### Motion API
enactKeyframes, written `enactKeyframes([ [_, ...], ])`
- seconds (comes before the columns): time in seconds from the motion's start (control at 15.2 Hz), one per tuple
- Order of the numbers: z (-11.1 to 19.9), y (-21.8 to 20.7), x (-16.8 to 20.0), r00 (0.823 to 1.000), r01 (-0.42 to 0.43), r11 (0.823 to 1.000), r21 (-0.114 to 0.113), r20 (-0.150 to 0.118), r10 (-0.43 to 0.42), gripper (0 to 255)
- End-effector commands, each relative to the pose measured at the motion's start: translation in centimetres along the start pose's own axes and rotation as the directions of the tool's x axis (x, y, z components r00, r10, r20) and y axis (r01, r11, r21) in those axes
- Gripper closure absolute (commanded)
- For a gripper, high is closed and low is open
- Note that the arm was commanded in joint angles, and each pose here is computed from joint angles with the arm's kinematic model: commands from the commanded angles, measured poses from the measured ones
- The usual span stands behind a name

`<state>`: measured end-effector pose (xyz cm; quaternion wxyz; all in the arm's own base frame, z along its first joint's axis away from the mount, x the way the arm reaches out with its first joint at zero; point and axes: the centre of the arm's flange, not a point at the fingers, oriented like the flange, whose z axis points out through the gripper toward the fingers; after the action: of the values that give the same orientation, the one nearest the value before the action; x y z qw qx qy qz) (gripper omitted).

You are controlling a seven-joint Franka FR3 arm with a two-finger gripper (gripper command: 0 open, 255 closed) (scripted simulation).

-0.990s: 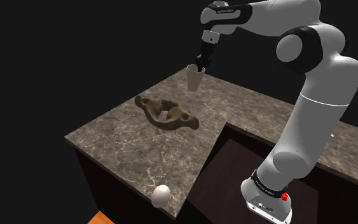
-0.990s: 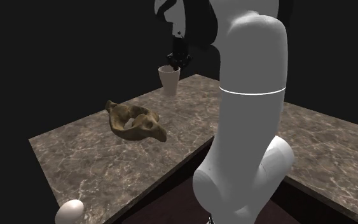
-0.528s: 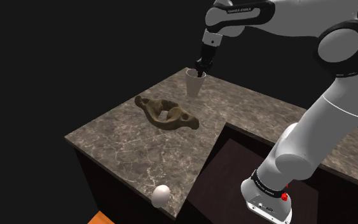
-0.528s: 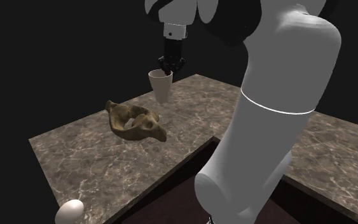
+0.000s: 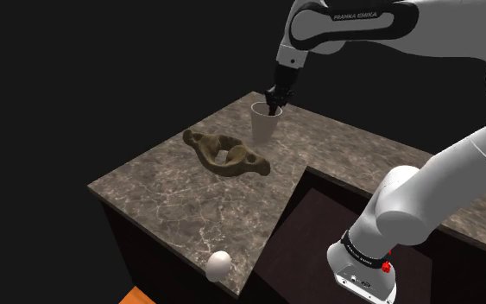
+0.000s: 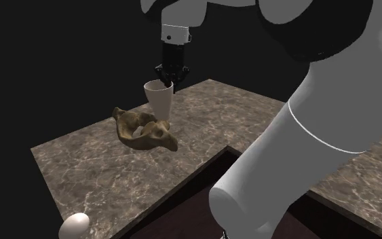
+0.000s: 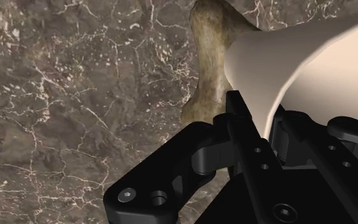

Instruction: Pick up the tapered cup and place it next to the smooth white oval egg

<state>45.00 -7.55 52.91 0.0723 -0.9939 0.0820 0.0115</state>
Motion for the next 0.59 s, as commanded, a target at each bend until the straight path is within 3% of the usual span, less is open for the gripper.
enactKeyframes([
  [0.0, -0.1, -1.9, -1.6, 1.000, -0.001, 1.000, 0.000, -0.001, 0.001, 255],
  [0.53, 0.1, -9.8, -8.7, 1.000, -0.001, 1.000, 0.000, -0.001, 0.001, 255],
])
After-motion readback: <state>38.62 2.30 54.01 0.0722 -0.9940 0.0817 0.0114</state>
